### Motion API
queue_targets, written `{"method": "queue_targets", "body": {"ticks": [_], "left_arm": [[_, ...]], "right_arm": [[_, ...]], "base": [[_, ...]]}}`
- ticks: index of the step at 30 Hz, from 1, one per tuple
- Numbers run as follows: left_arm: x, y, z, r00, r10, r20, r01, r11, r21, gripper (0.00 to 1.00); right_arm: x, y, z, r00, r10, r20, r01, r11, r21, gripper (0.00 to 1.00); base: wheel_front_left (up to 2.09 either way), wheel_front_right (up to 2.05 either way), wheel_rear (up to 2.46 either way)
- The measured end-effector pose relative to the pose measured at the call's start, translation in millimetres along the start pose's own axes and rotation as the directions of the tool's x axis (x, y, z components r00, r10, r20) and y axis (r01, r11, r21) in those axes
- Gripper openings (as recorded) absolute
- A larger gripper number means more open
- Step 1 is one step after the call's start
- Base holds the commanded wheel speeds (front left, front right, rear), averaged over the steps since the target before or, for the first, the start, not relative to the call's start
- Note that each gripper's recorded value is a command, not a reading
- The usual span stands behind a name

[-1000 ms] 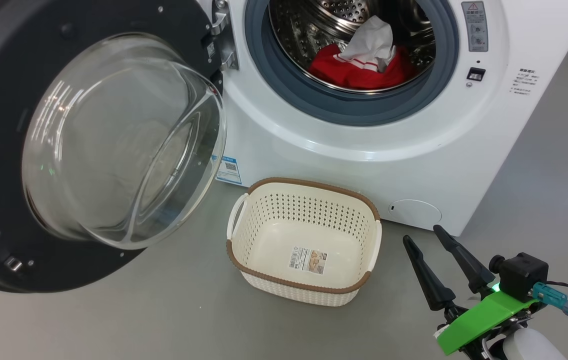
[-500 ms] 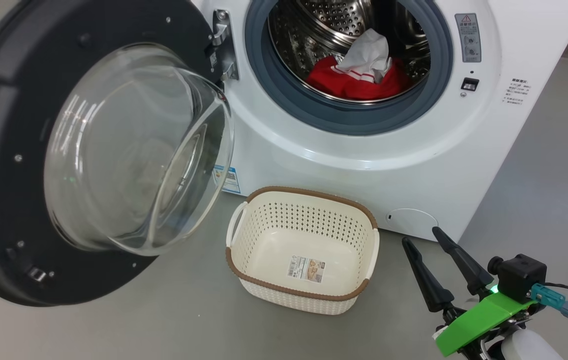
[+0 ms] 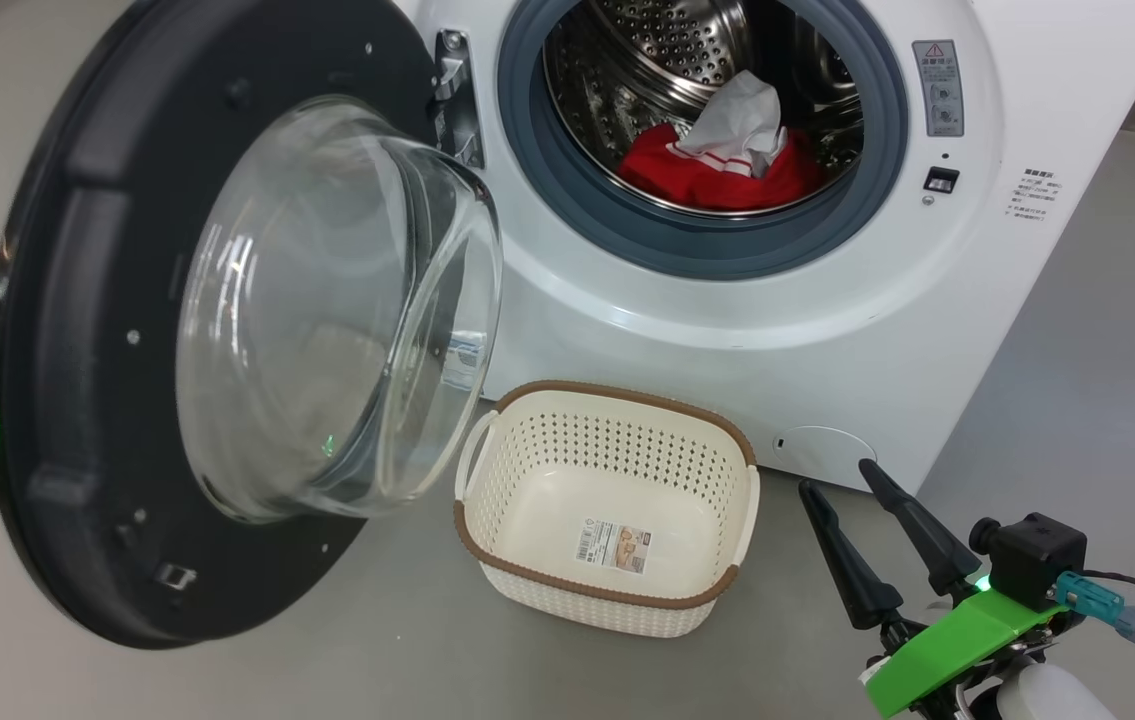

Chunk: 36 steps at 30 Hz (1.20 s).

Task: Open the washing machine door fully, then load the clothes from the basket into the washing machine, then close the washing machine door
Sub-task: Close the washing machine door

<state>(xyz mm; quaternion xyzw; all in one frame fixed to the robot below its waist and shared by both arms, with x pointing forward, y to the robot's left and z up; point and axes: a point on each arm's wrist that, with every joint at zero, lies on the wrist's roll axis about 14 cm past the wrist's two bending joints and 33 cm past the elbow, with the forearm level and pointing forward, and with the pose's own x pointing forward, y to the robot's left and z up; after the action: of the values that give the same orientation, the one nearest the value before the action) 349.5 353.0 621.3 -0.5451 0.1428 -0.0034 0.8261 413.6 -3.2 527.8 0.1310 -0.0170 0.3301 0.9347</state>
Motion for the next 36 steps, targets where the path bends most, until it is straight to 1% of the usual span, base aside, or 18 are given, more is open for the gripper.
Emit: {"method": "queue_targets", "body": {"ticks": [5,10,17,22,30,36], "left_arm": [[7.2,-13.7,-15.0,0.998,-0.024,-0.053,0.025,0.999,0.024,0.00],[9.2,-19.2,-24.8,0.996,-0.042,-0.078,0.045,0.999,0.030,0.00],[13.1,-31.6,-49.7,0.987,-0.080,-0.138,0.089,0.994,0.063,0.00],[11.0,-35.2,-55.0,0.985,-0.092,-0.145,0.104,0.992,0.074,0.00],[8.3,-36.9,-57.7,0.983,-0.120,-0.136,0.126,0.991,0.040,0.00],[7.6,-40.5,-64.6,0.980,-0.132,-0.149,0.140,0.989,0.049,0.00]], "right_arm": [[-1.5,-1.6,0.2,1.000,-0.009,0.003,0.009,1.000,0.005,1.00],[-2.1,-3.5,0.7,1.000,-0.015,0.004,0.015,1.000,0.005,1.00],[-1.8,-3.7,1.6,1.000,-0.018,0.007,0.017,1.000,0.006,1.00],[-2.1,-1.4,0.8,1.000,-0.015,0.006,0.015,1.000,0.009,1.00],[-3.8,0.1,-0.2,1.000,-0.015,0.003,0.015,1.000,0.011,1.00],[-3.0,0.9,0.3,1.000,-0.013,0.004,0.012,1.000,0.010,1.00]], "base": [[0.00,0.00,0.00],[0.00,0.00,0.00],[0.00,0.00,0.00],[0.00,0.00,0.00],[0.00,0.00,0.00],[0.00,0.00,0.00]]}}
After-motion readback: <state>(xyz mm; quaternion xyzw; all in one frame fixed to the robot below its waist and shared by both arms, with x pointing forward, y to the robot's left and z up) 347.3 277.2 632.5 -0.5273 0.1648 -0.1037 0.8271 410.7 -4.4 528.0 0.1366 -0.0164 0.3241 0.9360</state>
